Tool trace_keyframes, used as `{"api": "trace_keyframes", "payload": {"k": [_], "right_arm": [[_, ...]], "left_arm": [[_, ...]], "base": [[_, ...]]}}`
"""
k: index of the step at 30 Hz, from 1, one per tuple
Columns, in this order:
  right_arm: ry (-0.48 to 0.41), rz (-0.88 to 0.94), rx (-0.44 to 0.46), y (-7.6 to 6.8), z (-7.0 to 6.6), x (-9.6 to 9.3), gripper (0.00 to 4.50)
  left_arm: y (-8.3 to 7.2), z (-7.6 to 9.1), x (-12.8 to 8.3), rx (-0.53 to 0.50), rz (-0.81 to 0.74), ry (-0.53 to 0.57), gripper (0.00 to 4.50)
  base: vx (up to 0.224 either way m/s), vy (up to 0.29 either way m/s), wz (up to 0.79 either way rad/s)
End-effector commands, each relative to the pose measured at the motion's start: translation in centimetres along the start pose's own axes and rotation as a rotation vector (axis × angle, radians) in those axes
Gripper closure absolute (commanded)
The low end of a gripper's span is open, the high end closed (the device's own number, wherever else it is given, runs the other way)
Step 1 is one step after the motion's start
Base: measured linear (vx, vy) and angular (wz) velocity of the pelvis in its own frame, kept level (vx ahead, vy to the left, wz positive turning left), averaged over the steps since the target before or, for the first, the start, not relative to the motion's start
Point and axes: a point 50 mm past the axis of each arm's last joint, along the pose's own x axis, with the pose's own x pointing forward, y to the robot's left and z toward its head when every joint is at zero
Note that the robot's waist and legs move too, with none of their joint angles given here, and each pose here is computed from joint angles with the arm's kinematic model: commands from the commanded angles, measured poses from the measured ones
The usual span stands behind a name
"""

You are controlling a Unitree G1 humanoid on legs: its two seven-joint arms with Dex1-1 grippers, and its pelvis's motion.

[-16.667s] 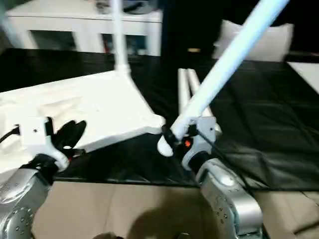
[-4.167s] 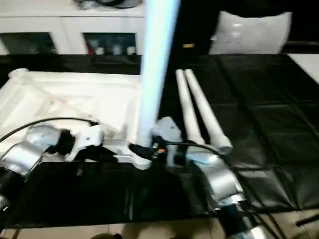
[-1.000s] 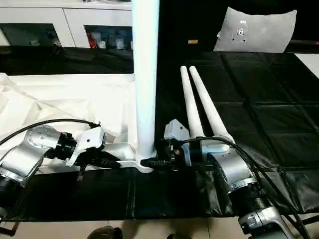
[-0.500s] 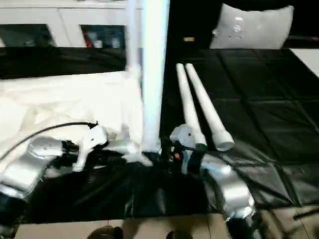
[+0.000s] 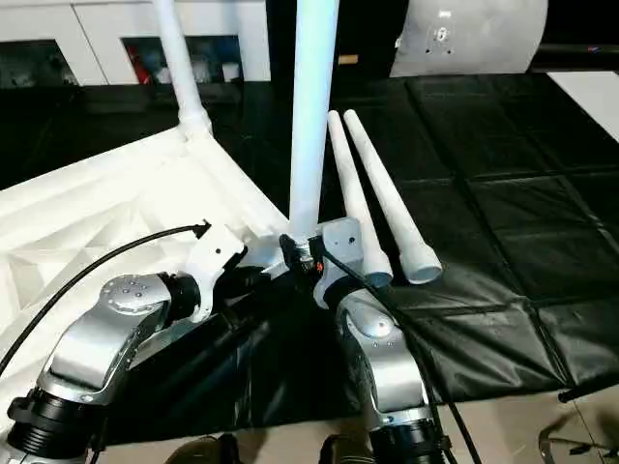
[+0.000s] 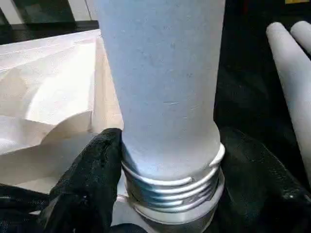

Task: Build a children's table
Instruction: Rotate leg to tighten

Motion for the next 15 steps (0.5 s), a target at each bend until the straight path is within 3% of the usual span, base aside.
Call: {"api": "trace_keyframes", "payload": {"k": [1, 5, 11, 15], "right_arm": [[0.129, 0.204, 0.034, 3.8, -2.7, 0.1, 1.02], [0.078, 0.201, 0.015, 0.6, -1.7, -0.9, 0.57], [0.018, 0.341, -0.049, -1.4, -0.2, -2.3, 0.07], [0.023, 0.522, -0.135, -2.8, 1.2, -3.6, 0.03]], "left_arm": [[-1.3, 1.0, 1.0, 0.033, -0.075, -0.047, 4.5], [0.1, 0.0, -0.3, 0.058, -0.086, -0.008, 4.5], [1.6, -1.0, -1.5, 0.104, -0.127, 0.02, 4.5], [2.3, -1.4, -2.7, 0.186, -0.242, 0.046, 4.5]], "base": [[0.0, 0.0, 0.0], [0.0, 0.0, 0.0], [0.0, 0.0, 0.0], [0.0, 0.0, 0.0]]}}
